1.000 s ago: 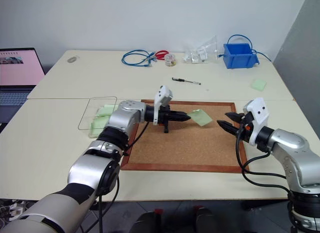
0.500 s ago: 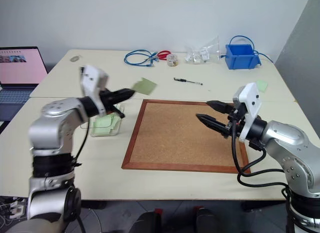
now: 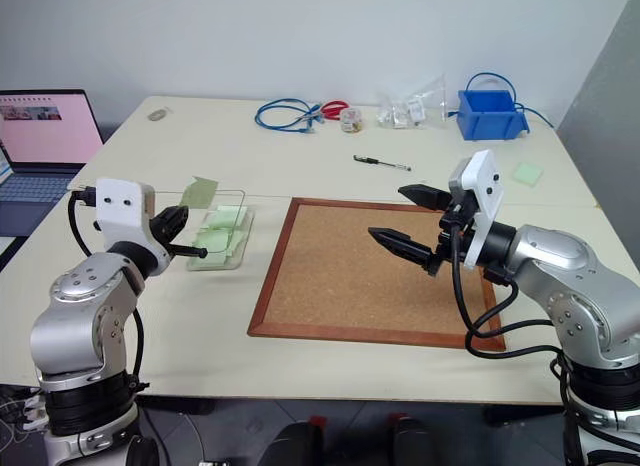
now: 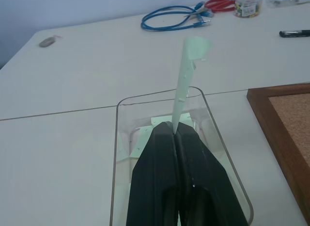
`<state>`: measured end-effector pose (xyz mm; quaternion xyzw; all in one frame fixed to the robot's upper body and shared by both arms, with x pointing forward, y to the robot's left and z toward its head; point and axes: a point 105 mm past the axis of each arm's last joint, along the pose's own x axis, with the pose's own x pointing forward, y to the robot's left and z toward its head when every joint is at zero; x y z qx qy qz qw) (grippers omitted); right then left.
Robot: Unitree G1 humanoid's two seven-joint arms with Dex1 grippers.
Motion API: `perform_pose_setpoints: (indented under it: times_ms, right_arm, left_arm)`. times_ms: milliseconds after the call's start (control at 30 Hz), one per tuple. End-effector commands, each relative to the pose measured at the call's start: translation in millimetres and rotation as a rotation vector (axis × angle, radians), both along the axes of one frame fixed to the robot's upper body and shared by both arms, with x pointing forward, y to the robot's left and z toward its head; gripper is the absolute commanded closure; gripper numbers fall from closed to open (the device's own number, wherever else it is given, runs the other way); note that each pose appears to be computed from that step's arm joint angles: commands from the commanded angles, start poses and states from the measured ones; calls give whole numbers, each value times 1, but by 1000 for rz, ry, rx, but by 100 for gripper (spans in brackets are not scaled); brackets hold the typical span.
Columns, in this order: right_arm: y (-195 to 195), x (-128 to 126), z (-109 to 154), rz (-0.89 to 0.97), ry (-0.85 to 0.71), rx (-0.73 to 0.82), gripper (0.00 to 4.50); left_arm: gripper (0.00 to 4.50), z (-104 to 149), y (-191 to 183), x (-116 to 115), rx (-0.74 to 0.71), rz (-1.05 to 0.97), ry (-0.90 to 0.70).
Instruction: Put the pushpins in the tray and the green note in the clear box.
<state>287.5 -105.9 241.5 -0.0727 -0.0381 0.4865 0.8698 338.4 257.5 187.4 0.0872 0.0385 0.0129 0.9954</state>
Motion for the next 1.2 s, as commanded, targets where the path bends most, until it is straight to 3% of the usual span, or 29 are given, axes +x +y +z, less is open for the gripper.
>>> perform_pose_setpoints:
  times_ms: [33,733,1200]
  right_arm:
    - [1,-4,10,8,-59,-13,0]
    - [-1,0,12,-16,-67,-11,0]
    - [-2,3,13,-27,-74,-11,0]
  left_arm:
    - [404,6,4,-1,-34,41,-35]
    - [9,4,4,0,-63,63,-28]
    - [2,-10,6,-2,-98,102,38]
